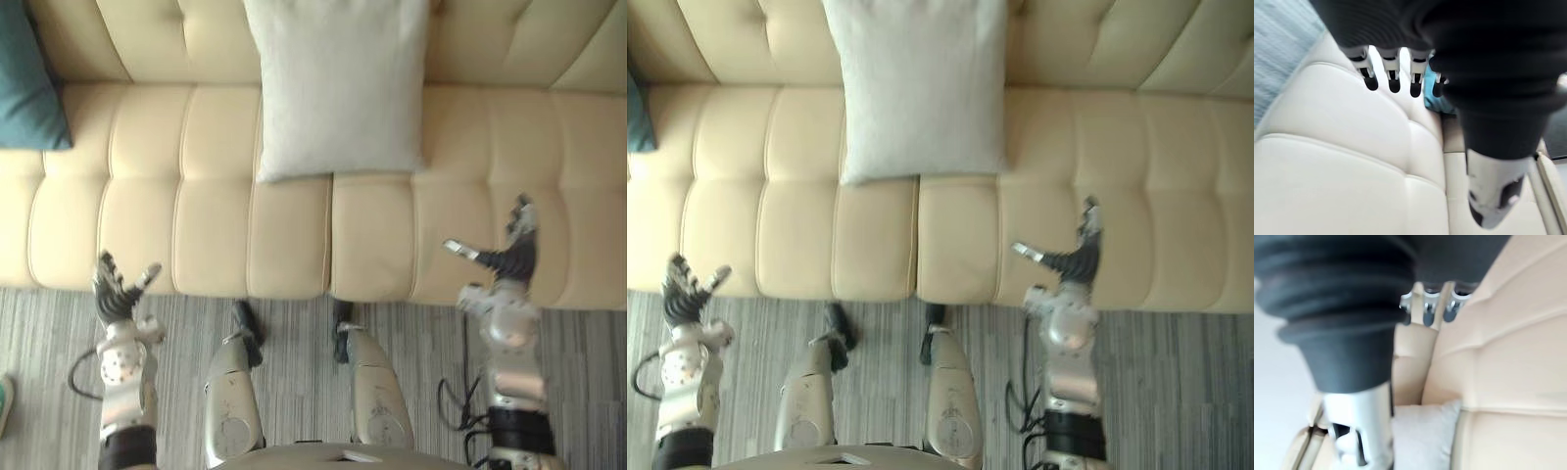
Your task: Pick up cushions and gather them together orderly.
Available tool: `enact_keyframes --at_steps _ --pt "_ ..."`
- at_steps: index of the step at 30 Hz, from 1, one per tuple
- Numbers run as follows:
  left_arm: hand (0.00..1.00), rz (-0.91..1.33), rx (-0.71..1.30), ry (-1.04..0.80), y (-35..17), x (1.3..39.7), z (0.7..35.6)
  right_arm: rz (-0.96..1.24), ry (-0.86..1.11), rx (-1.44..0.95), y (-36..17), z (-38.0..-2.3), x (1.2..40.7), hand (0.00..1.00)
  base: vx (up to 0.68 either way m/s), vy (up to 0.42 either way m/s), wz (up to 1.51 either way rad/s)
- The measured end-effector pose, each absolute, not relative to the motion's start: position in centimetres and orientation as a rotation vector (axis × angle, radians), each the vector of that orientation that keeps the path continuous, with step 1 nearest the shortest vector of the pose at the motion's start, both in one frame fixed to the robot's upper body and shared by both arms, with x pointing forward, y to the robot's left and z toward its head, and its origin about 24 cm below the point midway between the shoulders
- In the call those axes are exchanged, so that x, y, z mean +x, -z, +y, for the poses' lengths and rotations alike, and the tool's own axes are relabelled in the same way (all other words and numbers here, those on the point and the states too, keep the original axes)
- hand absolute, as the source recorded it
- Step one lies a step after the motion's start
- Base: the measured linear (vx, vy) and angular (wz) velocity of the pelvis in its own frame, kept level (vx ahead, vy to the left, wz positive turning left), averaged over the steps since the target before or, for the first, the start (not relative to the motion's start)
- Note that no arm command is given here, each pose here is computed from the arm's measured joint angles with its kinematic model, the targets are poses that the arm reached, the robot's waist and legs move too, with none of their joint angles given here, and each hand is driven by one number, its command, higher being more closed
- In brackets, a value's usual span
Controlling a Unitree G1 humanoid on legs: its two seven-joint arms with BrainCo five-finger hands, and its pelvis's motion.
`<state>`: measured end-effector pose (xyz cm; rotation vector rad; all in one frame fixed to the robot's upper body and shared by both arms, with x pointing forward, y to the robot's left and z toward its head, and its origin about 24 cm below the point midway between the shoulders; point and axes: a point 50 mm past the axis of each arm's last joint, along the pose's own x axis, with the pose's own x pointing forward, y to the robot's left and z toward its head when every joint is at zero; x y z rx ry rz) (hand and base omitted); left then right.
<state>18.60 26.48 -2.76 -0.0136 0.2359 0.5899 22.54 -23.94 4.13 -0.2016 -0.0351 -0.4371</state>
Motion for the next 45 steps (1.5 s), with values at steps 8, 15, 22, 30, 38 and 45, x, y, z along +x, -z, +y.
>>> enact_keyframes --at_steps 8,15,22,30,38,45 --pt "0.00 0.658 0.001 -0.447 10.7 13.8 22.9 0.408 0.320 -0.157 5.9 -20.0 19.1 0.00 0.05 0.037 -0.24" --pt "0.00 0.697 0.011 -0.434 11.4 14.1 22.7 0.522 0.252 -0.211 8.2 -19.0 18.9 0.00 -0.06 0.079 -0.27" --pt "0.00 0.750 0.039 -0.414 12.0 13.0 22.5 0.678 0.159 -0.230 10.9 -17.9 17.3 0.00 -0.11 -0.109 0.03" --pt "0.00 0.799 0.024 -0.304 12.9 13.7 19.4 0.686 0.179 -0.321 10.4 -20.8 18.7 0.00 -0.17 -0.038 -0.36" --pt "0.00 0.885 0.008 -0.293 14.1 11.7 18.7 0.744 0.268 -0.281 11.2 -22.2 16.5 0.00 -0.07 0.103 -0.56" --pt "0.00 0.913 0.005 -0.298 14.4 11.8 18.8 0.839 0.312 -0.145 12.9 -20.6 14.0 0.00 0.00 0.143 -0.93"
